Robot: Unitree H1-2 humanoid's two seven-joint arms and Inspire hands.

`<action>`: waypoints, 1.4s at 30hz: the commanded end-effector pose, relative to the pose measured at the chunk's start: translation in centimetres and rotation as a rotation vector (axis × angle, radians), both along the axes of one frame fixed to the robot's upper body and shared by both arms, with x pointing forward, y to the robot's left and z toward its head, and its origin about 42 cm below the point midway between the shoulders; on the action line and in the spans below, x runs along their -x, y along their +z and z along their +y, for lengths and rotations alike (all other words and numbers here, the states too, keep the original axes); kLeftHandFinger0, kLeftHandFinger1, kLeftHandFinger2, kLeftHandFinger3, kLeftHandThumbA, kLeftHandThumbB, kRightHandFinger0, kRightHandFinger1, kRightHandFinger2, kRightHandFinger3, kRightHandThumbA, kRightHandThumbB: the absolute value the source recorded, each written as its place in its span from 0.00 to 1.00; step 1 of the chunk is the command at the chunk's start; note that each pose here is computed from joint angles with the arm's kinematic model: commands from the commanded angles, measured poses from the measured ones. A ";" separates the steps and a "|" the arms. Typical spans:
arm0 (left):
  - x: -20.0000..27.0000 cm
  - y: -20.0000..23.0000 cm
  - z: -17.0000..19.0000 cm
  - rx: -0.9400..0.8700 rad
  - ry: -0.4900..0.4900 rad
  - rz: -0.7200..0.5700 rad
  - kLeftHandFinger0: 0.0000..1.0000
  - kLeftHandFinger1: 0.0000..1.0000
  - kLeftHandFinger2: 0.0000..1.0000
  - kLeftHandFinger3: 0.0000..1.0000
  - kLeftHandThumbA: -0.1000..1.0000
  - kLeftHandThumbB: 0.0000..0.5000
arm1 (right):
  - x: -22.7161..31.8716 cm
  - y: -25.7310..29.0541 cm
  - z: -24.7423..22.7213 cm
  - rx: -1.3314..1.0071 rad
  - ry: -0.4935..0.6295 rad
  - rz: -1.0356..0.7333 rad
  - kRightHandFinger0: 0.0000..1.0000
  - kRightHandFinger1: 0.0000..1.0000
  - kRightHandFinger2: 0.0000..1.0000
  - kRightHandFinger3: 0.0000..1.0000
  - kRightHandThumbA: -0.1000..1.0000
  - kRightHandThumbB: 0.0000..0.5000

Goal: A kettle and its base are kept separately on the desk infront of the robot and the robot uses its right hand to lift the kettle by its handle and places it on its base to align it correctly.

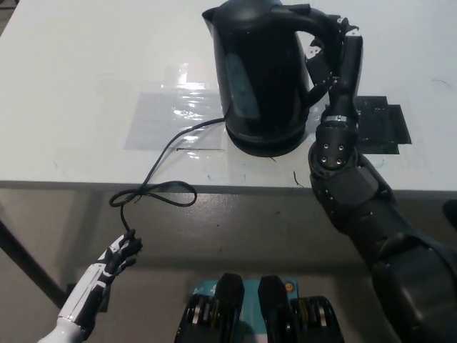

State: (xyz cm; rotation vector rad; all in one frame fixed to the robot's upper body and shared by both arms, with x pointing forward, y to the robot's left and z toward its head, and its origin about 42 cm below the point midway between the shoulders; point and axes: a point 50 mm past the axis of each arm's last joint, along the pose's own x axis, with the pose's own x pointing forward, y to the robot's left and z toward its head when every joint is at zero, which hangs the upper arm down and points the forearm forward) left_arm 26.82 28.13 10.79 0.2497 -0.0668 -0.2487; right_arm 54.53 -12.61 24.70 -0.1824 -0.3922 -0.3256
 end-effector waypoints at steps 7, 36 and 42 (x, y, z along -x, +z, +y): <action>-0.6 1.2 0.1 -0.006 -0.029 -0.070 1.00 1.00 1.00 1.00 1.00 0.55 | 1.6 -5.3 -3.9 0.018 -0.075 0.112 0.00 0.08 0.48 0.58 0.00 0.16; -1.0 1.5 0.5 -0.035 -0.037 -0.091 1.00 1.00 1.00 1.00 1.00 0.50 | 9.9 0.5 -1.0 -0.036 0.101 -0.403 0.00 0.18 0.60 0.72 0.00 0.15; -1.2 1.6 0.4 -0.033 -0.045 -0.090 1.00 1.00 1.00 1.00 1.00 0.50 | 8.9 1.9 -0.3 -0.019 0.101 -0.425 0.00 0.17 0.57 0.70 0.00 0.16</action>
